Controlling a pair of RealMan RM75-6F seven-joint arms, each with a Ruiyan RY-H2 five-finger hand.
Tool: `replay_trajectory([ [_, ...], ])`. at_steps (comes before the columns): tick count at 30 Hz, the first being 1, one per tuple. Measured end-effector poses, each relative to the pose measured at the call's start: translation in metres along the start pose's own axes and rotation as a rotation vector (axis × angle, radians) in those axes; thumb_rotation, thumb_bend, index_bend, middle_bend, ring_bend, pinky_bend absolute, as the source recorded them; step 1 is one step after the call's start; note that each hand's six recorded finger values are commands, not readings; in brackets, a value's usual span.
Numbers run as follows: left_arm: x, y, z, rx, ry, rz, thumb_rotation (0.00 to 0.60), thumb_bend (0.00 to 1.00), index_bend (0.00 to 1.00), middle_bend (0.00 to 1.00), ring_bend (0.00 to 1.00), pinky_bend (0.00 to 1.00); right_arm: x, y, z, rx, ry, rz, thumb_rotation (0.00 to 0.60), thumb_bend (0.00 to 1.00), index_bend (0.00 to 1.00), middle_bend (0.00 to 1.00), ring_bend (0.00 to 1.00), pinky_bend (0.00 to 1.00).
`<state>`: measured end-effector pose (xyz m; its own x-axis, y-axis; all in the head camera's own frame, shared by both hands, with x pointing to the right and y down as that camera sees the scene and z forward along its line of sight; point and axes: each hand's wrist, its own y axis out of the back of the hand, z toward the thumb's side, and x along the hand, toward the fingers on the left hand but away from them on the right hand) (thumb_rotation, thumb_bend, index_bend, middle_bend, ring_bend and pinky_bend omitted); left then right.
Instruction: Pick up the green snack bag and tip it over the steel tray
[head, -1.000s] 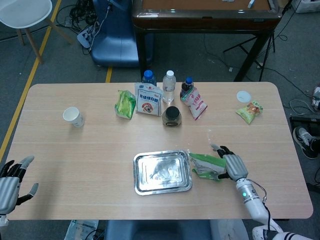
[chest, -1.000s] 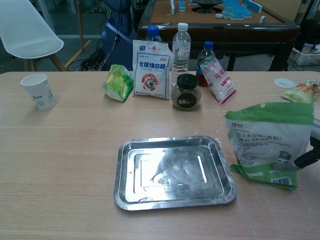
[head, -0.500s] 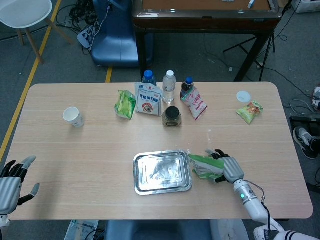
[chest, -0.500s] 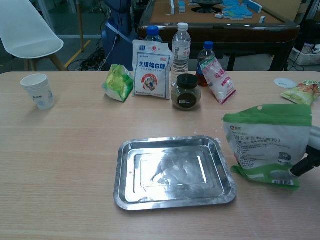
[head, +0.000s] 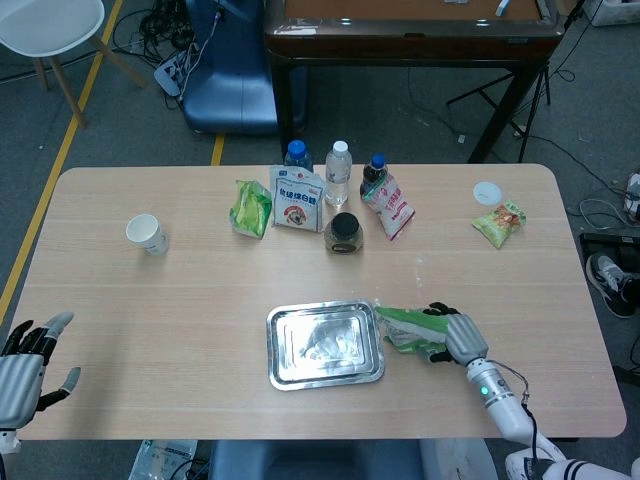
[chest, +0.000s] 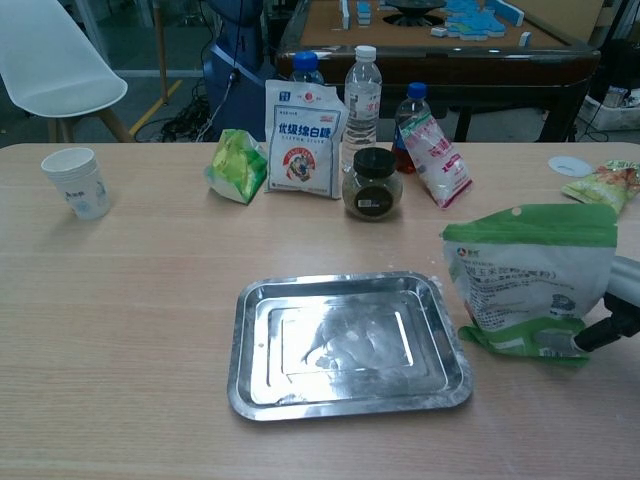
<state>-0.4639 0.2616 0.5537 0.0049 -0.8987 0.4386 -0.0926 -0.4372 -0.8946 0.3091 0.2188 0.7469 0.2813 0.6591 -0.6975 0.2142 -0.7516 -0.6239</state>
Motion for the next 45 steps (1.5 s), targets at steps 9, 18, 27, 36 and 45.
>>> replay_trajectory([
  [9, -0.002, -0.001, -0.001, 0.003, 0.009, -0.006, 0.6, 0.31, 0.11, 0.15, 0.2, 0.06, -0.007, -0.002, 0.006, 0.014, 0.028, -0.006, 0.6, 0.51, 0.38, 0.37, 0.22, 0.25],
  [18, -0.003, -0.002, -0.002, 0.003, 0.013, -0.009, 0.6, 0.31, 0.11, 0.15, 0.2, 0.06, -0.011, 0.001, 0.009, 0.008, 0.046, -0.036, 0.6, 0.68, 0.57, 0.51, 0.37, 0.42],
  [27, -0.002, -0.004, -0.002, 0.001, 0.014, -0.011, 0.6, 0.31, 0.11, 0.15, 0.2, 0.06, -0.007, 0.006, 0.008, -0.018, 0.085, -0.097, 0.6, 0.7, 0.63, 0.56, 0.43, 0.48],
  [36, 0.0, -0.001, 0.001, 0.005, 0.002, -0.007, 0.6, 0.31, 0.11, 0.15, 0.2, 0.06, -0.004, 0.033, 0.029, 0.096, 0.194, -0.104, 0.6, 0.72, 0.65, 0.58, 0.47, 0.5],
  [45, -0.003, -0.001, 0.0, -0.003, 0.003, -0.002, 0.6, 0.31, 0.11, 0.15, 0.2, 0.05, -0.01, 0.071, 0.064, 0.43, 0.294, -0.031, 0.6, 0.72, 0.66, 0.58, 0.48, 0.51],
])
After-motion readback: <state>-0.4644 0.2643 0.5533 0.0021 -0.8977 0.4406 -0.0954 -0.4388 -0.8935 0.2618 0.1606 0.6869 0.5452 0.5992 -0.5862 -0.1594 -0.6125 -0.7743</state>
